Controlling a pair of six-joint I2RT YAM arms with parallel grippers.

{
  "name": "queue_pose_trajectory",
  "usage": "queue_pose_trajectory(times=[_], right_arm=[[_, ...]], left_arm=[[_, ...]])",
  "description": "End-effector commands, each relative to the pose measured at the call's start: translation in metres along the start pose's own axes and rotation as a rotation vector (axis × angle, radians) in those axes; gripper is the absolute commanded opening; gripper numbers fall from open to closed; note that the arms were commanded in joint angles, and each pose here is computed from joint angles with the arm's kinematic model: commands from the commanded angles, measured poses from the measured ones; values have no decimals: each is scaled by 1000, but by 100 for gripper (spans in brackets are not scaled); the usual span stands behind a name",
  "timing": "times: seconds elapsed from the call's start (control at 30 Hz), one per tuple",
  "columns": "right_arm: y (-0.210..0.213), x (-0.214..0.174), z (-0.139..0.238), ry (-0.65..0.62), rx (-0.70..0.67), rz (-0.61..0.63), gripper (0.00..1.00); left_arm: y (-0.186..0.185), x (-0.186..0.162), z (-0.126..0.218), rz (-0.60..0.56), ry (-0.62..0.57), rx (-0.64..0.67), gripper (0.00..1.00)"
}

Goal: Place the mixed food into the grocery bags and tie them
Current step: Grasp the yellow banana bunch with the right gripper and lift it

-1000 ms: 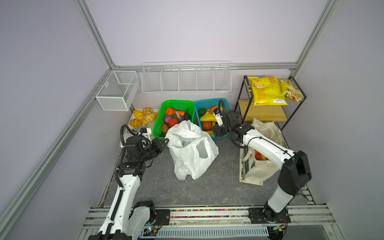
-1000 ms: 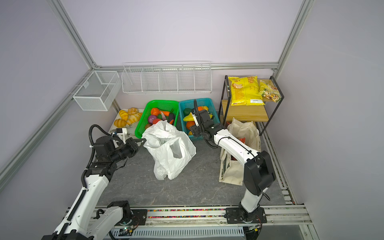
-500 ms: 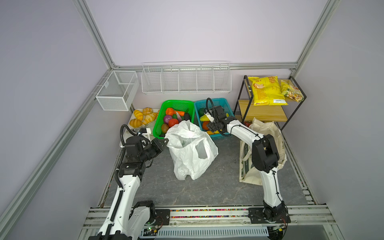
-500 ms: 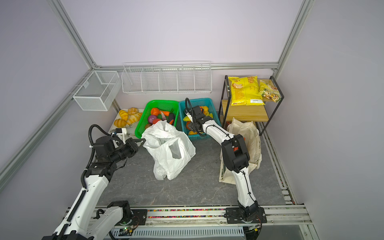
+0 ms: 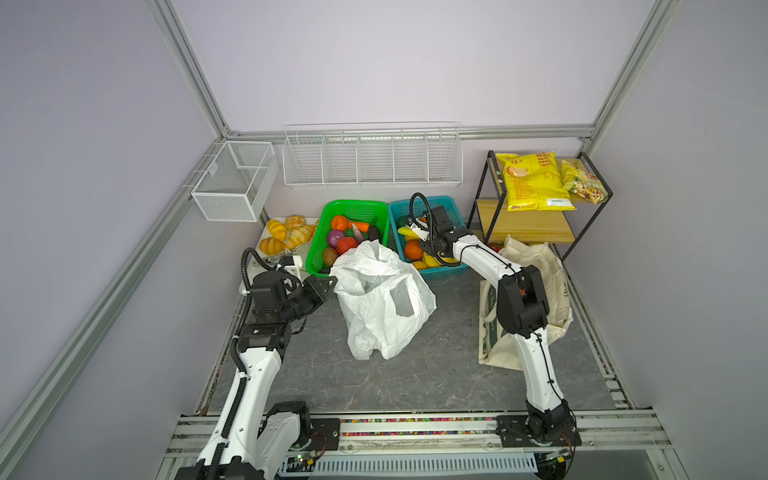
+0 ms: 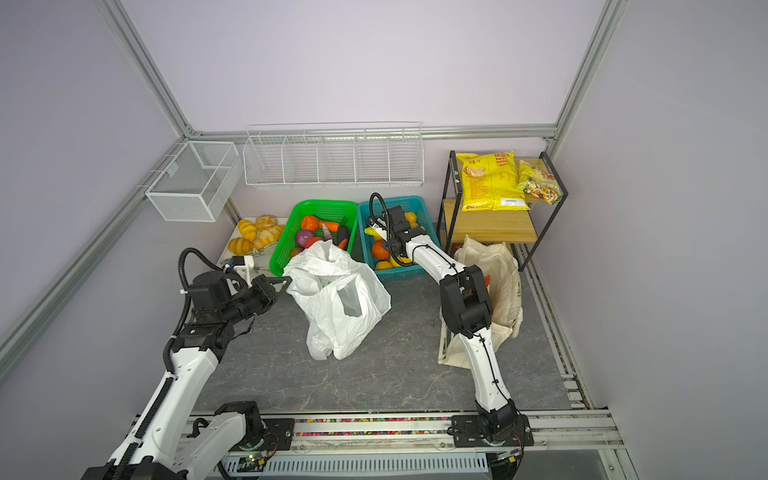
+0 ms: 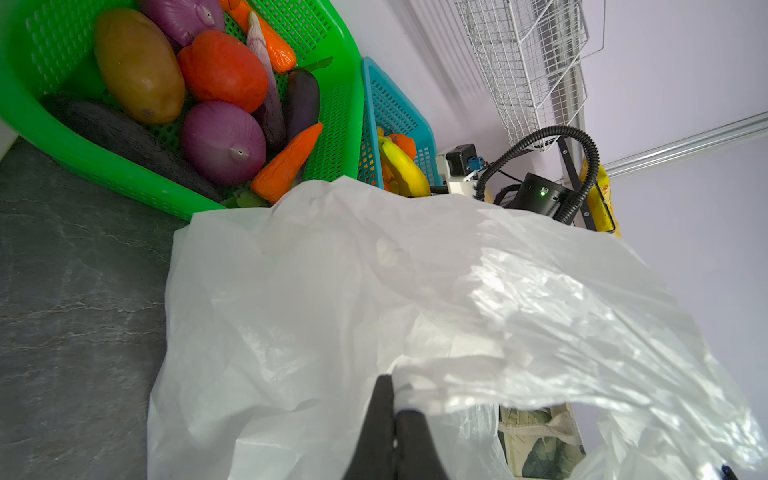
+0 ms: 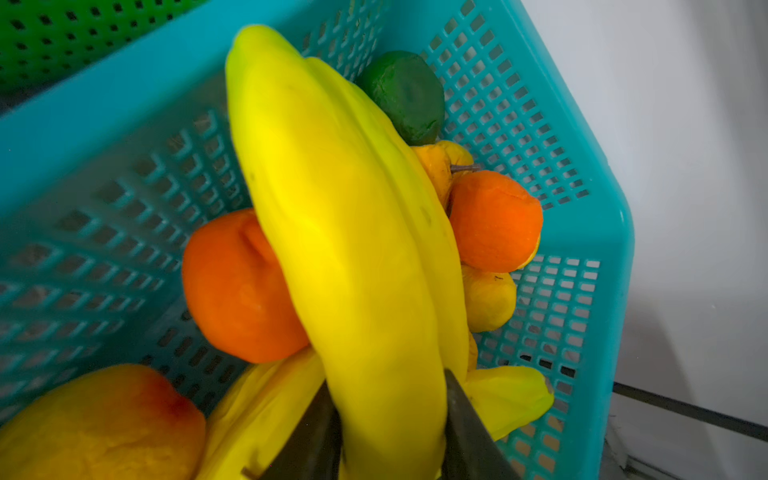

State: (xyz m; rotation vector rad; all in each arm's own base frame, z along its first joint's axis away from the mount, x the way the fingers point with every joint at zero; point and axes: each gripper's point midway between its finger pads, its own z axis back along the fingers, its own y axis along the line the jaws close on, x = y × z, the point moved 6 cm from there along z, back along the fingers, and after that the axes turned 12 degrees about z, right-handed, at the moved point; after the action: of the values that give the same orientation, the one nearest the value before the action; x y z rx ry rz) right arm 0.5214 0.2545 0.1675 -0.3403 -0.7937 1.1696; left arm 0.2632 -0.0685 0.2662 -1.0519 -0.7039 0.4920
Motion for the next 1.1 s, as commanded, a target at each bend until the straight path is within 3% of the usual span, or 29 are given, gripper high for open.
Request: queue_pose_trajectory(times=[0.0, 0.17, 0.53, 0.8, 1.07], right_arm=[[-11, 15, 17, -68, -9, 48, 27], [-36, 26, 57, -121, -70, 1, 23], [-64, 18, 169, -208, -183, -266, 18], [10, -19, 272, -453, 111, -555, 18], [80, -48, 333, -555, 425, -481, 18]], left_arm=[[-7, 6, 0, -26, -19, -23, 0], [-5, 6, -1, -24, -17, -23, 0], [-8, 6, -3, -35, -15, -47, 0], [-20, 3, -7, -63, 7, -97, 0], [-28, 0, -11, -92, 42, -116, 0]])
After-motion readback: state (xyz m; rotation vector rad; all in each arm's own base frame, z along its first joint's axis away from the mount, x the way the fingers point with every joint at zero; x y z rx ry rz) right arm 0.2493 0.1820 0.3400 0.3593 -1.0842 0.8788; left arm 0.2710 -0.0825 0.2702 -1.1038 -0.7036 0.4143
